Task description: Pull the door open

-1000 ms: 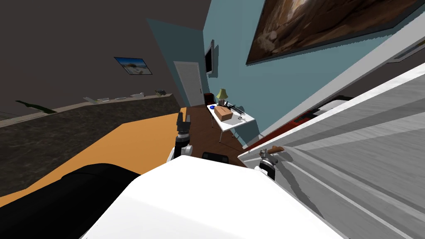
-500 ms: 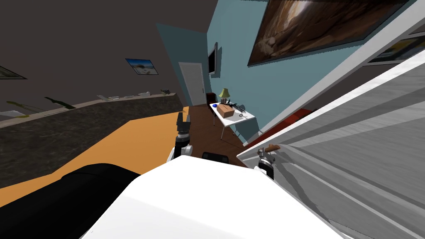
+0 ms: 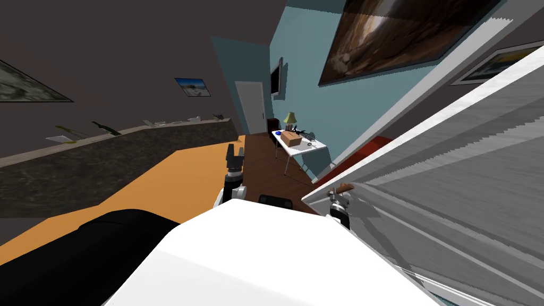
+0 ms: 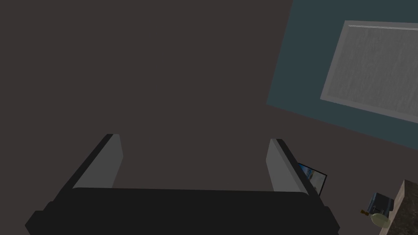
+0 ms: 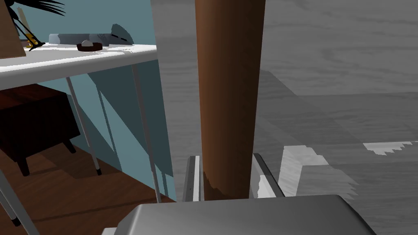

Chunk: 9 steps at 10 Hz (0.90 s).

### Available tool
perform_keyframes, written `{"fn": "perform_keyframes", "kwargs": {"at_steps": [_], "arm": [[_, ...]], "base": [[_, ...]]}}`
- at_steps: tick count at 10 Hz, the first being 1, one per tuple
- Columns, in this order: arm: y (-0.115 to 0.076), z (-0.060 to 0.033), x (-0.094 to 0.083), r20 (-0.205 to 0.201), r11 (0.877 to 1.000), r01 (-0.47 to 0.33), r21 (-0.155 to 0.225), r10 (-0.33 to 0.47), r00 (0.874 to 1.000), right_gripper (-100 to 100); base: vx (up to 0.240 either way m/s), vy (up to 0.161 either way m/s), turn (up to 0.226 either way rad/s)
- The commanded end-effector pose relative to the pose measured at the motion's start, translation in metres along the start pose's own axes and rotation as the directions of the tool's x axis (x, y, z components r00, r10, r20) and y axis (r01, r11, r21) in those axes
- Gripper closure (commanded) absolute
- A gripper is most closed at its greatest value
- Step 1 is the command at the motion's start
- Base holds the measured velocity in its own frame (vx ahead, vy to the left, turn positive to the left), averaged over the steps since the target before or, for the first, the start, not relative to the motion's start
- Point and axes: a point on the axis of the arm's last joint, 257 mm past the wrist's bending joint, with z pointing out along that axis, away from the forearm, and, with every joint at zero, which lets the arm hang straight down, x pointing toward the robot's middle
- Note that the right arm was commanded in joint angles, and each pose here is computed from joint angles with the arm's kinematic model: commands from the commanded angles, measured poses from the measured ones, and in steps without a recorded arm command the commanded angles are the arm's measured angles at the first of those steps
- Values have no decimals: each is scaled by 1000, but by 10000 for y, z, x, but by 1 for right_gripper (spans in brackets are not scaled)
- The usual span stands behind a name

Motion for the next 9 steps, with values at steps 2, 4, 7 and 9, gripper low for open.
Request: {"fn": "perform_keyframes", "kwargs": {"at_steps": [2, 4, 7, 9], "arm": [[-111, 0, 36, -10, 999, -2, 45, 3, 1000, 100], [-143, -56, 0, 1, 998, 0, 62, 0, 1000, 100], [-232, -105, 17, -5, 994, 1, 110, -1, 1000, 100], [-300, -145, 27, -8, 989, 1, 146, 0, 1000, 100]], "base": [[-219, 17, 65], [-113, 0, 35], [-205, -5, 64], [-212, 23, 48]]}}
